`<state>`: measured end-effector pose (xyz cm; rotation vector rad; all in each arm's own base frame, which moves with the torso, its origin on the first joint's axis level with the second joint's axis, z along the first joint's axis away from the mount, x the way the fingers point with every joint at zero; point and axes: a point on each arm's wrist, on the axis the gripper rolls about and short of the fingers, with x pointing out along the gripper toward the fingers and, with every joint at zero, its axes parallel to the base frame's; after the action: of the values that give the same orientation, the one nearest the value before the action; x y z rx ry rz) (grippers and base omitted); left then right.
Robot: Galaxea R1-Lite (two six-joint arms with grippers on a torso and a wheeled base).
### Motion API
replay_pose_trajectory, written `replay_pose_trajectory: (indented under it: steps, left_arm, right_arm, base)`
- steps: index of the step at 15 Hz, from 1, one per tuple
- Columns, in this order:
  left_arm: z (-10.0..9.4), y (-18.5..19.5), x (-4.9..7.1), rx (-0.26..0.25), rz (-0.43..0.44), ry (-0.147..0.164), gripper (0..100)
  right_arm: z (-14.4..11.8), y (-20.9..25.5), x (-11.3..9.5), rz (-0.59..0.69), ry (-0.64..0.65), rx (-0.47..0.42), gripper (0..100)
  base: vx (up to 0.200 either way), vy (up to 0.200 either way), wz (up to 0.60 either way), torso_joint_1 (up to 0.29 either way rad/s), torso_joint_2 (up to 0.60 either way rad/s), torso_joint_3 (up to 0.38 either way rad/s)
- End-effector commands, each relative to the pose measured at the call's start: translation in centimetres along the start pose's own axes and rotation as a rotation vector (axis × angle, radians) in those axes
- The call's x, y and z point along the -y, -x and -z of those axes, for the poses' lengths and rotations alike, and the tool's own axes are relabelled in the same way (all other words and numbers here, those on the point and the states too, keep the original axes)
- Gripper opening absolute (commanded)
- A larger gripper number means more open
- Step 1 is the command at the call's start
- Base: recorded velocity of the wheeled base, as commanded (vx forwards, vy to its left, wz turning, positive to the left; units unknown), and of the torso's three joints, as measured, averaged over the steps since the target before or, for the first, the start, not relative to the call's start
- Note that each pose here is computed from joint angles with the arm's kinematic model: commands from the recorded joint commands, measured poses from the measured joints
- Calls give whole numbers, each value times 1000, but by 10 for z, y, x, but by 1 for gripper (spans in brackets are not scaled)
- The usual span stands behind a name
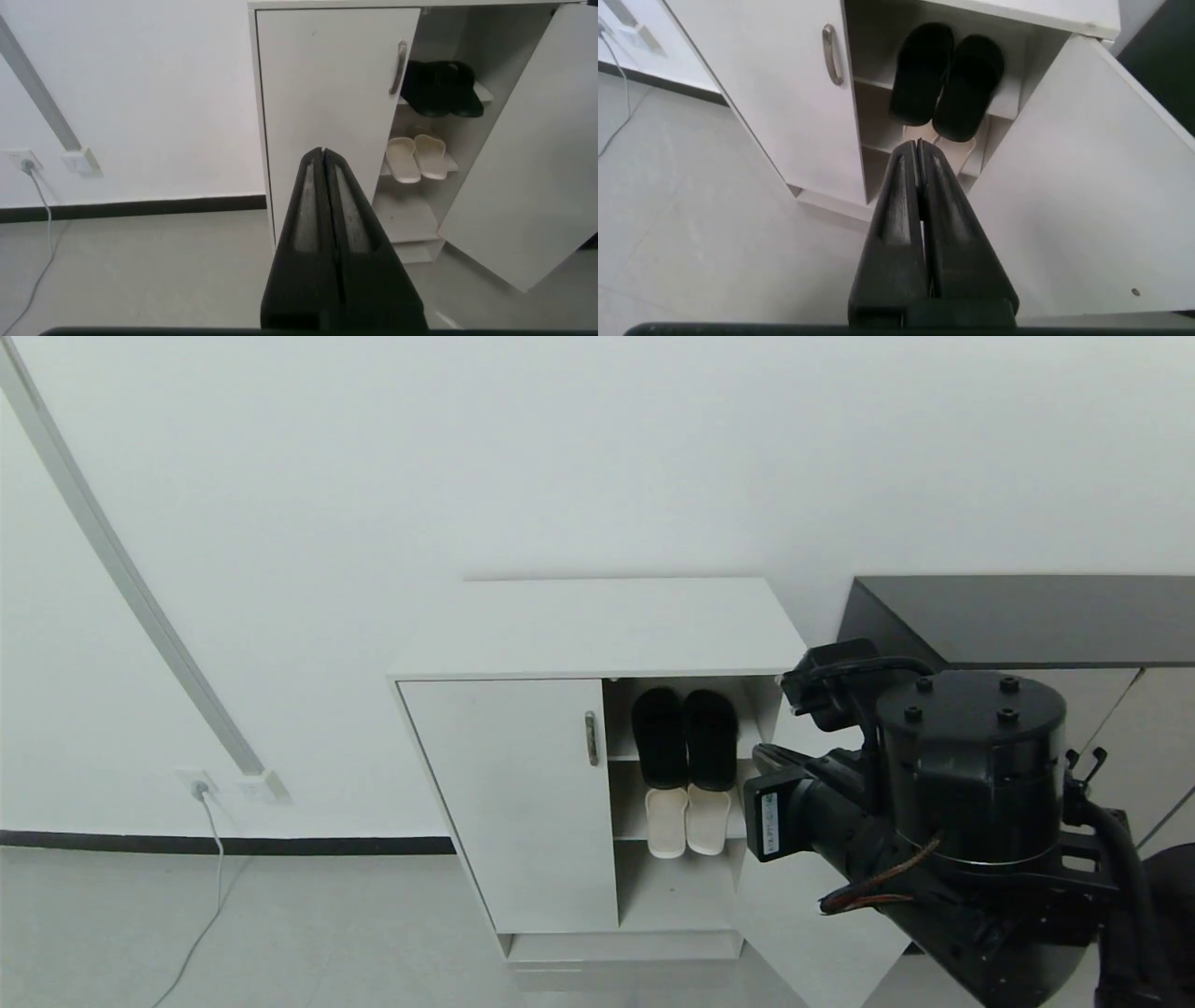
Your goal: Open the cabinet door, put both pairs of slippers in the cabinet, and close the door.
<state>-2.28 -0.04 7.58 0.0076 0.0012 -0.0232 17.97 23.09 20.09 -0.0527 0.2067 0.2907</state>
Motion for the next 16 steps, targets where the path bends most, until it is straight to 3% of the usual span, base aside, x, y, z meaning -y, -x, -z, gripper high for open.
replay_pose_trajectory:
  steps: [1, 10, 16]
  left_arm:
    - [0, 0, 0, -3, 0, 0, 0]
    - [0, 0, 0, -3, 0, 0, 0]
    - [0, 0, 0, -3, 0, 0, 0]
  right_arm:
    - [1, -1, 0, 3, 3, -3, 0]
    - [4, -1, 0, -1, 12, -2, 0]
    - [4, -1, 0, 0, 18, -2, 0]
  base:
    - [0, 0, 0, 66, -139, -71]
    - [0, 0, 0, 5, -9, -5]
    - [0, 0, -600, 4, 1, 2]
